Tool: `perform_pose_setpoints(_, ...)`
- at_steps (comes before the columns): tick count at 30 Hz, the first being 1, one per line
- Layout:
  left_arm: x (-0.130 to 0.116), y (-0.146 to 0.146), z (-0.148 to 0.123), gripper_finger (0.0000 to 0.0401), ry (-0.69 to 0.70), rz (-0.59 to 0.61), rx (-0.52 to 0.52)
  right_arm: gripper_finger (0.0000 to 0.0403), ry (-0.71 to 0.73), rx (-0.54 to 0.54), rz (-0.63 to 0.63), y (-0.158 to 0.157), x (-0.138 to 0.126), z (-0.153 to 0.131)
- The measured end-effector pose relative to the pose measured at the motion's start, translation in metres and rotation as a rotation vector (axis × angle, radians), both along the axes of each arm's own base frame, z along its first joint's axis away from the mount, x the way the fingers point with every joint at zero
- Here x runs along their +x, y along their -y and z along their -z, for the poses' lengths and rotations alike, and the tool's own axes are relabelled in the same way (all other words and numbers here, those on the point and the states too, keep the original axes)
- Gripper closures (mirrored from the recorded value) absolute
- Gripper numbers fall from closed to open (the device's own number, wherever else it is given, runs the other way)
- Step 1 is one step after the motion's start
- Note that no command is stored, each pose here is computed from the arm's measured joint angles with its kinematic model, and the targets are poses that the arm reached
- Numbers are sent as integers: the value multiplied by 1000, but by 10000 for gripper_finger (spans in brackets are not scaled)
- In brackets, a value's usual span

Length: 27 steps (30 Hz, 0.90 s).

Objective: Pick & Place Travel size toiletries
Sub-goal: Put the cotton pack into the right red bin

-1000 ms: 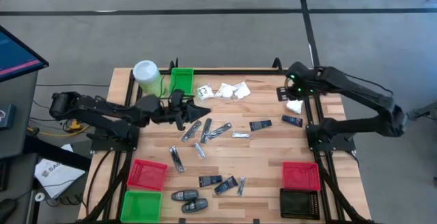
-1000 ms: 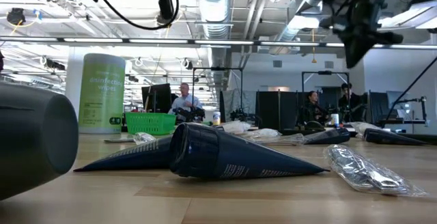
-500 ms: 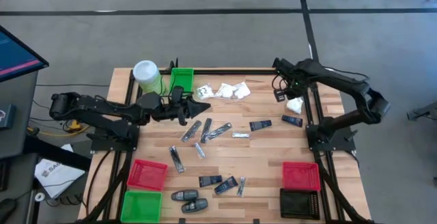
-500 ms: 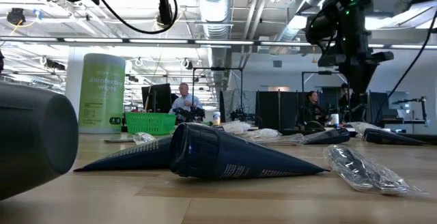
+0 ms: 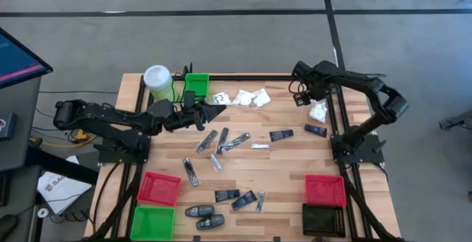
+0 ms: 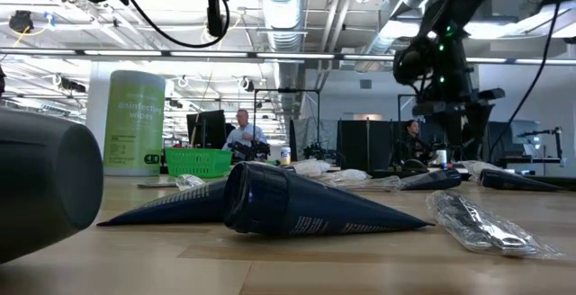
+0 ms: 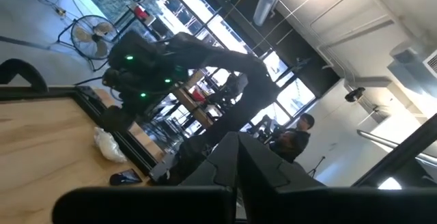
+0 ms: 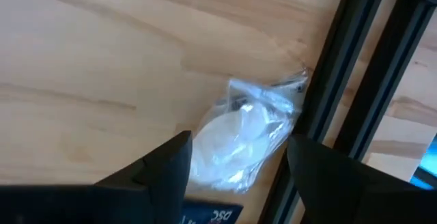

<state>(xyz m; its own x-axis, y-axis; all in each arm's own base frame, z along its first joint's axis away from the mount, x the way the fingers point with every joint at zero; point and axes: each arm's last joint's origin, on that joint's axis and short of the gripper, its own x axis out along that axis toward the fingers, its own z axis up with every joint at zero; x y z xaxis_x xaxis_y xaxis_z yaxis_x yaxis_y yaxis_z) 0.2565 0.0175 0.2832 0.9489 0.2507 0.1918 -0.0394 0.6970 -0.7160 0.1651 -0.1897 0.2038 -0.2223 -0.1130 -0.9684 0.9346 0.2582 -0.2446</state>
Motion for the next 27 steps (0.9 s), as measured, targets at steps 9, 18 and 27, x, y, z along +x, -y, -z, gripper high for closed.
perform_pose_setpoints(9, 0, 0, 0, 399, -2, 21, 13, 202, -39, 57, 23, 13, 2, 23)
perform_pose_setpoints(18, 0, 1, 0, 399, -3, 47, 22, 226, -82, 102, 42, 15, 4, 41)
perform_pose_setpoints(27, 0, 2, 0, 399, -4, 71, 34, 229, -121, 144, 52, 7, -2, 54)
